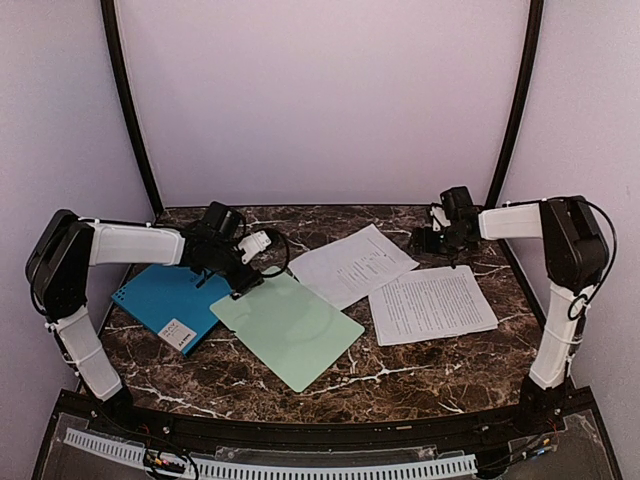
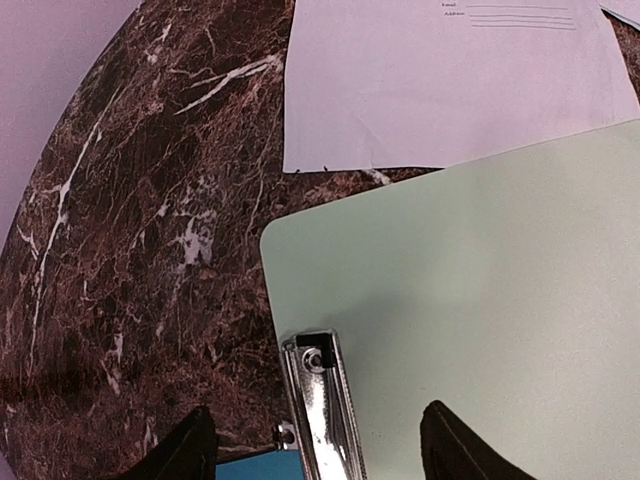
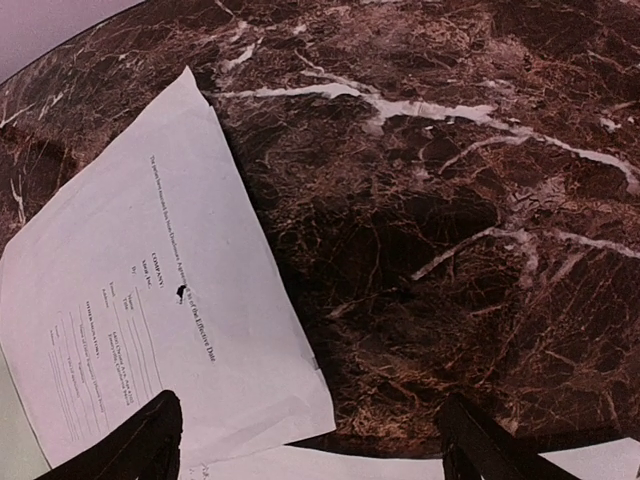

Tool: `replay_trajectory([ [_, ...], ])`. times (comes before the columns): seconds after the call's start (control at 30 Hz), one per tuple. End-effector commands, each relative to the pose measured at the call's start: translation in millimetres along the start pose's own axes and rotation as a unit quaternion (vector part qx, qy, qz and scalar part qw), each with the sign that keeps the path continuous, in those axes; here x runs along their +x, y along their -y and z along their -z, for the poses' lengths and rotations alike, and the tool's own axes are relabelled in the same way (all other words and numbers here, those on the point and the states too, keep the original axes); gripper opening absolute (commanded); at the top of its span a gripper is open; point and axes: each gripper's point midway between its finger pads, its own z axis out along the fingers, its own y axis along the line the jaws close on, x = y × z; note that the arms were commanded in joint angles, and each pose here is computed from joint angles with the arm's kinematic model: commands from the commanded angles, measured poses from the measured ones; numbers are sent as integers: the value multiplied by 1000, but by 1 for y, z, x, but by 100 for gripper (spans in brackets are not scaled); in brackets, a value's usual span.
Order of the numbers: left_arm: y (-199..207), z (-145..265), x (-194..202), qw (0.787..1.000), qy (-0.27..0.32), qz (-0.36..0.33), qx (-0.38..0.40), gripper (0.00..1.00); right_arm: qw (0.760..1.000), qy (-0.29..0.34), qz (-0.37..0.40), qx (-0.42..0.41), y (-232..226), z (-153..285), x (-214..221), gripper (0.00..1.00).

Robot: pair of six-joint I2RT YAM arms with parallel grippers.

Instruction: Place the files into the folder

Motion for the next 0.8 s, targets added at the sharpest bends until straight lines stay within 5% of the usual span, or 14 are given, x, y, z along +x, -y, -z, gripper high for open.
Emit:
replay_trajectory([
  [0.0,3,8,-8,1000,16,4,-4,70,998,-16,-34,-51,0,-15,2,85],
  [0.77,8,2,-4,1000,6,2,3,70,979,-64,-104,-166,-11,-39,48,47],
])
